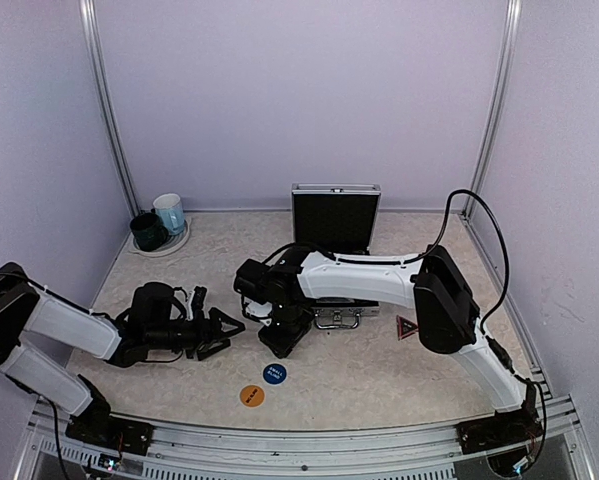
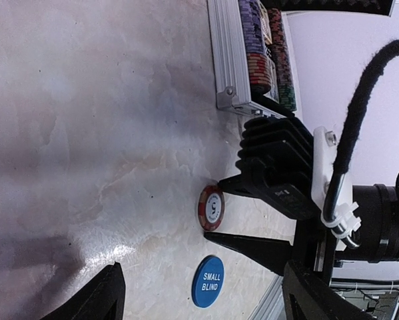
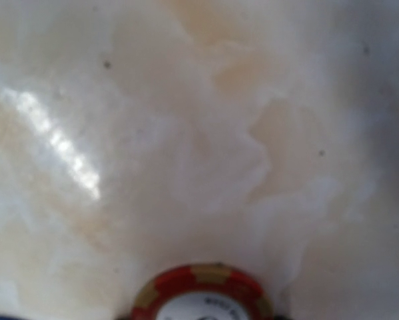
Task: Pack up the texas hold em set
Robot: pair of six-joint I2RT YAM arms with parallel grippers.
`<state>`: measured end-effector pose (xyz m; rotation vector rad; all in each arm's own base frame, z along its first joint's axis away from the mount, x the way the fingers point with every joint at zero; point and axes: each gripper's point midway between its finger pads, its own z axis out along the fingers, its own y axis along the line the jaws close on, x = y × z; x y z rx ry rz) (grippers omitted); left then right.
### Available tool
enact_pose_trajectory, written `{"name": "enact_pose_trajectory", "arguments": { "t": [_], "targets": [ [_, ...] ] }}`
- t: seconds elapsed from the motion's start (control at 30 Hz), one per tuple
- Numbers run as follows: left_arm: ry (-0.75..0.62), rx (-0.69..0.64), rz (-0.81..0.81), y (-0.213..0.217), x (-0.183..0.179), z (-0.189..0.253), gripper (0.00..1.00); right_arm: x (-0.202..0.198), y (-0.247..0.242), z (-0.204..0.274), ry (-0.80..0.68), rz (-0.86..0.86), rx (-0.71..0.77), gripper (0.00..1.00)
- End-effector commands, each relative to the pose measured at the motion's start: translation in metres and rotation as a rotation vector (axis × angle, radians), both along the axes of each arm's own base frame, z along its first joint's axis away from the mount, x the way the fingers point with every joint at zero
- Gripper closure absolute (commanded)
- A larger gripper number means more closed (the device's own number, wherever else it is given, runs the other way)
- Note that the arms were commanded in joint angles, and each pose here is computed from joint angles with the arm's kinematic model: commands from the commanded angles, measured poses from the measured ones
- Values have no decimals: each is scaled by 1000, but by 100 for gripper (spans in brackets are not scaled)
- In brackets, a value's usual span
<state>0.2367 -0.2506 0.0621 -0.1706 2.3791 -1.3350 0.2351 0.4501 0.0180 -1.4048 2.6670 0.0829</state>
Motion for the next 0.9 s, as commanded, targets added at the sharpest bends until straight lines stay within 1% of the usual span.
{"name": "enact_pose_trajectory", "arguments": {
  "t": [0.0, 0.13, 0.3, 0.57, 0.87],
  "targets": [
    [-14, 17, 5, 3, 1, -1, 20, -9, -21, -49, 35, 13, -136, 56],
    [-3, 27, 5, 5, 0, -6, 20, -8, -18, -49, 24, 18, -125, 60],
    [9, 36, -5, 3, 0, -12, 19, -2, -12, -36, -22, 24, -99, 60],
    [36, -12, -44, -12, 1, -17, 20, 3, 1, -2, -101, 46, -6, 60],
    [59, -55, -100, -35, 0, -22, 21, 7, 8, 20, -139, 45, 61, 60]
  ]
}}
